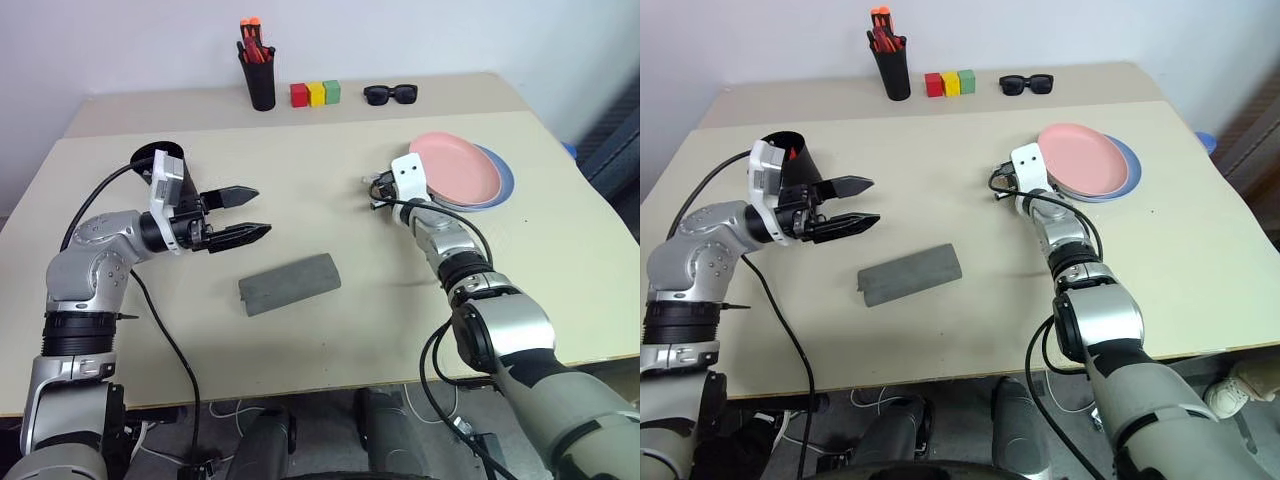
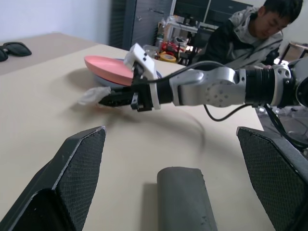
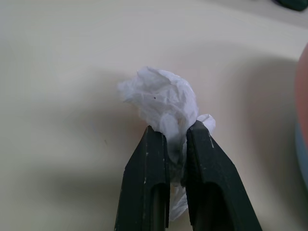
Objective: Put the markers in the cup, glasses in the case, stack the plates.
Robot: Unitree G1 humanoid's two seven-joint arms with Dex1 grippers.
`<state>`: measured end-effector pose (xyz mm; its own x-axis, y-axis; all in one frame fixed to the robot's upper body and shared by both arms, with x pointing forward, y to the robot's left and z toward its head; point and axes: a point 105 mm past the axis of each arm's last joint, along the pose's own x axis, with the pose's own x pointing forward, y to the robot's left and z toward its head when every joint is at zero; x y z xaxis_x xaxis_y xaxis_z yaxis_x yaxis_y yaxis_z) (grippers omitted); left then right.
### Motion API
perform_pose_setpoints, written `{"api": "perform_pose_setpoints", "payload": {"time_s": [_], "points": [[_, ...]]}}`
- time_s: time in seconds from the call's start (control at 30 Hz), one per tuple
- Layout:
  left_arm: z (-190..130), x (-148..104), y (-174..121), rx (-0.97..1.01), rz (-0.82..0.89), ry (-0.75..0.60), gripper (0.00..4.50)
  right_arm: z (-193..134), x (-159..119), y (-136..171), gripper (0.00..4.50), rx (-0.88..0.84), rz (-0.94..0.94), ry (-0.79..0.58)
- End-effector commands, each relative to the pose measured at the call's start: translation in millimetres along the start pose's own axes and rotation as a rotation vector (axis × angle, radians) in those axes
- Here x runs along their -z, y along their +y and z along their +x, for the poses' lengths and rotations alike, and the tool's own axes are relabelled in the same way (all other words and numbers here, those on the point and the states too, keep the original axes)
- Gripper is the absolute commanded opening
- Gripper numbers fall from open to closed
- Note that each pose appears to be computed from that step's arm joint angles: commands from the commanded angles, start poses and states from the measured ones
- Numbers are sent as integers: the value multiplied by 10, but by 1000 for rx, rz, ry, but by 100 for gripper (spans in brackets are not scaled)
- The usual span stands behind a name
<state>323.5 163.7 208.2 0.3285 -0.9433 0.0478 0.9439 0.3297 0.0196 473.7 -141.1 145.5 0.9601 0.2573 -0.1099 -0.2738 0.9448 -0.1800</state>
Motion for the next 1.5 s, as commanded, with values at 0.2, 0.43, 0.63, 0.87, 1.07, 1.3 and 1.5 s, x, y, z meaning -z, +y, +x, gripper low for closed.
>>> {"api": "perform_pose_setpoints", "payload": {"time_s": [0.2, 0.43, 0.63, 0.87, 1.07, 1.3, 1.5], "points": [[13, -127, -7, 8, 58, -35, 450, -232, -777, -803, 3, 225, 57, -251], [18, -125, 0, 14, 59, -35, 450, -240, -480, -836, 3, 227, -1, -145], [-7, -116, -4, 11, 59, -32, 450, -282, -227, -946, 223, 295, -61, -42], [-53, -105, -9, -8, 58, -25, 450, -302, -497, -982, 444, 305, -71, -139], [-142, -184, -72, -50, 61, -50, 450, -525, -1131, -393, 444, -137, 49, -502], [-408, -182, -248, -136, 66, -54, 450, -1311, -933, 341, 444, -691, -92, -459], [-652, 19, -477, -184, 66, 18, 450, -1931, -567, 551, 444, -967, -205, -326]]}}
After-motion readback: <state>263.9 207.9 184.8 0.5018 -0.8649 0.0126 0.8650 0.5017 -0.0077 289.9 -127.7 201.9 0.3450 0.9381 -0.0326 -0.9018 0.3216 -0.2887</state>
